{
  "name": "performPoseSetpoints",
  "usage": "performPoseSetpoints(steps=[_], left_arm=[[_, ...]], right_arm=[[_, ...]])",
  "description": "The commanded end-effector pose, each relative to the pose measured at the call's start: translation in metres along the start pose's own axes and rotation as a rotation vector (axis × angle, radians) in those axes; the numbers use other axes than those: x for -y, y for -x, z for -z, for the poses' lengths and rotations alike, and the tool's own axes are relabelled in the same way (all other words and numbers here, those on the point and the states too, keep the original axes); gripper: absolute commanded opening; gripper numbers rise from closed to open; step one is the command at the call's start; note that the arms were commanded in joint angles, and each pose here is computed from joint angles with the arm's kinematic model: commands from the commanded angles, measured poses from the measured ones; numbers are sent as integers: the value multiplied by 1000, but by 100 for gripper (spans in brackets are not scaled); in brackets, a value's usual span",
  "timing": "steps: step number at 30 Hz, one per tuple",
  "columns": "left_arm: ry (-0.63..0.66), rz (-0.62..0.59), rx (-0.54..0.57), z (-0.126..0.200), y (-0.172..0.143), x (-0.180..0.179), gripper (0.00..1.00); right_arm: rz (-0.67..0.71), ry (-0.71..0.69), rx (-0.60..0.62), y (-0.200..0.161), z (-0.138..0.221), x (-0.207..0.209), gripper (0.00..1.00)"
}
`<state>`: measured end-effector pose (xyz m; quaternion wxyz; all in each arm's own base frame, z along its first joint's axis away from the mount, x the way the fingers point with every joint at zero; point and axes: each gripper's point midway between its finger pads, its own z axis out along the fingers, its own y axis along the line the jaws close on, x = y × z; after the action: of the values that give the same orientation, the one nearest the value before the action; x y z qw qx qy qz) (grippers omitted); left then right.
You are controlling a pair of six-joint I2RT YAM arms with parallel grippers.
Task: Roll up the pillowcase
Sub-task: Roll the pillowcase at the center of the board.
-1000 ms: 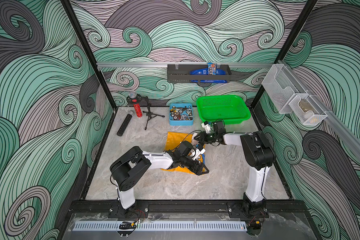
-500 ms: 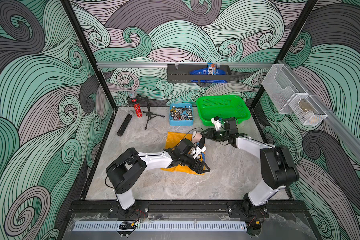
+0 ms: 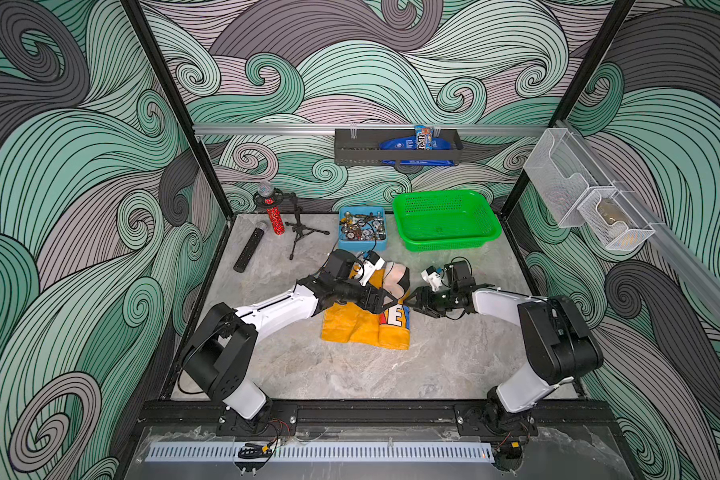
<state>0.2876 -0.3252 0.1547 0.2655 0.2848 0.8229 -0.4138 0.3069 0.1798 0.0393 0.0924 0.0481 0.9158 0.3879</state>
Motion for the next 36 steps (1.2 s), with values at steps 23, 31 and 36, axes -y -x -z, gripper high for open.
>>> performPoseSetpoints(steps=[23, 31, 36], left_arm=[[60, 35, 40, 40, -5, -23, 98], [47, 61, 40, 36, -16, -25, 98], [42, 66, 39, 34, -20, -27, 97]], right_arm=[[26, 97, 48, 14, 6, -29, 0], [13, -291, -34, -11, 54, 25, 0], [-5, -316, -40, -8, 58, 22, 7]])
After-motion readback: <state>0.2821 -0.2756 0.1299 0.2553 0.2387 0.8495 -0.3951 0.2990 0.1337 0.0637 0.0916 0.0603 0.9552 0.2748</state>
